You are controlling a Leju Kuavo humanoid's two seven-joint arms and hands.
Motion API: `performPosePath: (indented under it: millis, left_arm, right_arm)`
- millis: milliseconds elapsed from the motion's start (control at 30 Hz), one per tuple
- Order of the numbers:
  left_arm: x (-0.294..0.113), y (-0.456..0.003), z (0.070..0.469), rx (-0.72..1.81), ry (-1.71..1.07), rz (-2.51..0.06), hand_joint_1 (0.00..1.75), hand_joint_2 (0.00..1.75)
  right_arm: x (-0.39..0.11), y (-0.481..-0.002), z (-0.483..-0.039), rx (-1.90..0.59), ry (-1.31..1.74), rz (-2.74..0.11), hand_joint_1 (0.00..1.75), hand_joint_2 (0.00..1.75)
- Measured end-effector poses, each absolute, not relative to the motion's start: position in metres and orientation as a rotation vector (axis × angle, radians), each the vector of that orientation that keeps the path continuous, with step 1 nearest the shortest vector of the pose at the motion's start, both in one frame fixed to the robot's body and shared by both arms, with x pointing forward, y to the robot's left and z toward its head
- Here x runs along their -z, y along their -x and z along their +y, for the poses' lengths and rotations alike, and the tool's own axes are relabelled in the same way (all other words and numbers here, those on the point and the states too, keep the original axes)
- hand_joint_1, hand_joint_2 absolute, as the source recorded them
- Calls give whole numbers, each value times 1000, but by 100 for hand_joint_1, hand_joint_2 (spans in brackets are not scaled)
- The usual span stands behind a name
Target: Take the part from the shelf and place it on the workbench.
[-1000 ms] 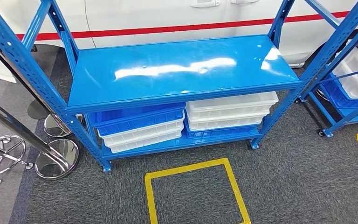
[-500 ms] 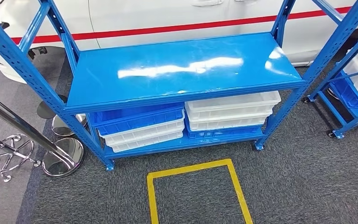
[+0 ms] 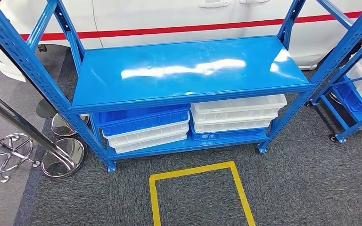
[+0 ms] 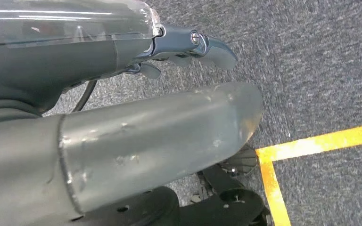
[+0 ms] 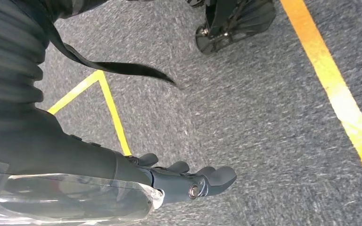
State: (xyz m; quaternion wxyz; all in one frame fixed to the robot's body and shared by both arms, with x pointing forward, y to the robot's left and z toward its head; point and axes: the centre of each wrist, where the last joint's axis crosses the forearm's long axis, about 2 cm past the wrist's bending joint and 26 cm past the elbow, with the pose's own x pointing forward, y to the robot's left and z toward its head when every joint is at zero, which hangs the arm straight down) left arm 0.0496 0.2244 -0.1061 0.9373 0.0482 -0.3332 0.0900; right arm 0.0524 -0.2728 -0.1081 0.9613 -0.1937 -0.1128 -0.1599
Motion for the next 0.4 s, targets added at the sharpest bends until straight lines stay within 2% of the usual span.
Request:
performPosePath:
  millis: [400]
  left_arm:
    - [106,-50,225,-180,-98,-678,0,0]
  right_arm:
    - [108,-53,-272,306,393,-215,0,175]
